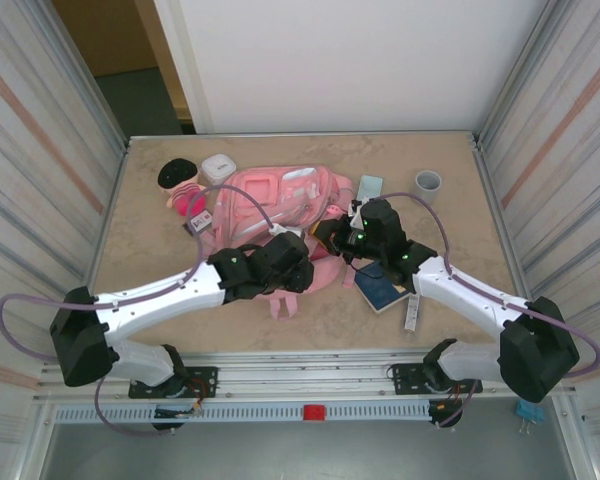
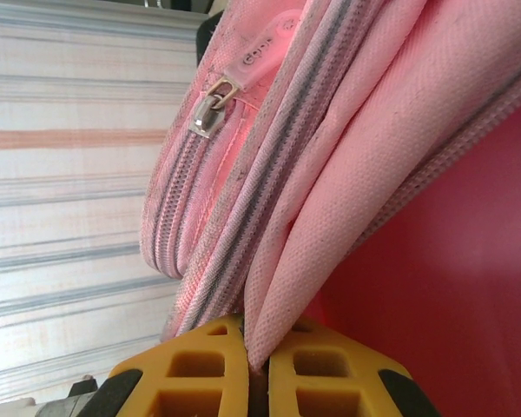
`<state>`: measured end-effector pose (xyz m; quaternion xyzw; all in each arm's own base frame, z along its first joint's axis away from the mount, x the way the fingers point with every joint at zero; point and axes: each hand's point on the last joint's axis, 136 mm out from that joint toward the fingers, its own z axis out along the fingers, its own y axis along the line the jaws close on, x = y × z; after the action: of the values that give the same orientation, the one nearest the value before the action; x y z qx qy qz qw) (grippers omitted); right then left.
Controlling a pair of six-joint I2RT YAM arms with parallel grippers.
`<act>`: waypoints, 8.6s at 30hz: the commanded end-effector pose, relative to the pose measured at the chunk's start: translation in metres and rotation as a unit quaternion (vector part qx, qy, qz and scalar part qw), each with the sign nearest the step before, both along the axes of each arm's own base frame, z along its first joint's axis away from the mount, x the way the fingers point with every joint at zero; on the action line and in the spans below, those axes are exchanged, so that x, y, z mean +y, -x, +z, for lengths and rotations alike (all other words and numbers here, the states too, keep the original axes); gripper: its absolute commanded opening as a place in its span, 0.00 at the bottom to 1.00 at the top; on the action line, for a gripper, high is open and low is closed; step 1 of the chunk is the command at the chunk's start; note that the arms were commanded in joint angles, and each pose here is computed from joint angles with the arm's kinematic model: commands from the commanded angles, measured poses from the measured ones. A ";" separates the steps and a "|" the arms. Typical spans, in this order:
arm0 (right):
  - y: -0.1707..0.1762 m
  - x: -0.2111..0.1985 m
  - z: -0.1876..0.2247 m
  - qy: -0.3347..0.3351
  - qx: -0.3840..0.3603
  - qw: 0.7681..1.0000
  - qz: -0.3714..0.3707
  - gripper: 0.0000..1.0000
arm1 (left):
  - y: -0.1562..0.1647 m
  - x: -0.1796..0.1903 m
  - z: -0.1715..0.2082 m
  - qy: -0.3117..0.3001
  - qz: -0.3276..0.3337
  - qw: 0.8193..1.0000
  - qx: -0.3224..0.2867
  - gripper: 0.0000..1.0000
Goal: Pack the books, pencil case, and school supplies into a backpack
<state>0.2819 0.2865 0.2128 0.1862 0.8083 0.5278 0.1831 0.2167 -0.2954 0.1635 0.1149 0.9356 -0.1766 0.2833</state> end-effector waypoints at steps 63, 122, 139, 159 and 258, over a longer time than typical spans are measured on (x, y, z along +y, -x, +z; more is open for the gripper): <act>-0.011 -0.043 0.043 -0.028 -0.045 0.998 0.040 0.28 | -0.005 0.069 0.010 0.098 -0.009 0.992 -0.074 0.00; -0.047 0.020 0.126 0.023 -0.224 0.952 0.206 0.00 | -0.119 0.185 0.080 0.091 0.160 0.966 -0.182 0.65; -0.023 0.091 0.042 0.032 -0.143 0.974 0.170 0.05 | -0.094 0.197 0.068 0.095 0.186 0.965 -0.162 0.67; 0.080 -0.045 -0.017 0.235 0.064 0.961 0.128 0.73 | -0.074 0.147 0.054 0.143 0.119 0.978 -0.092 0.65; 0.062 -0.206 -0.208 0.302 0.302 0.902 -0.069 0.40 | -0.058 -0.190 -0.097 0.137 -0.300 0.929 0.169 0.51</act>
<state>0.2270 0.0729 0.0167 0.3527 0.9214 0.1588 0.0366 0.3032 -0.4780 0.0401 0.3044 0.8830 -0.3354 0.1233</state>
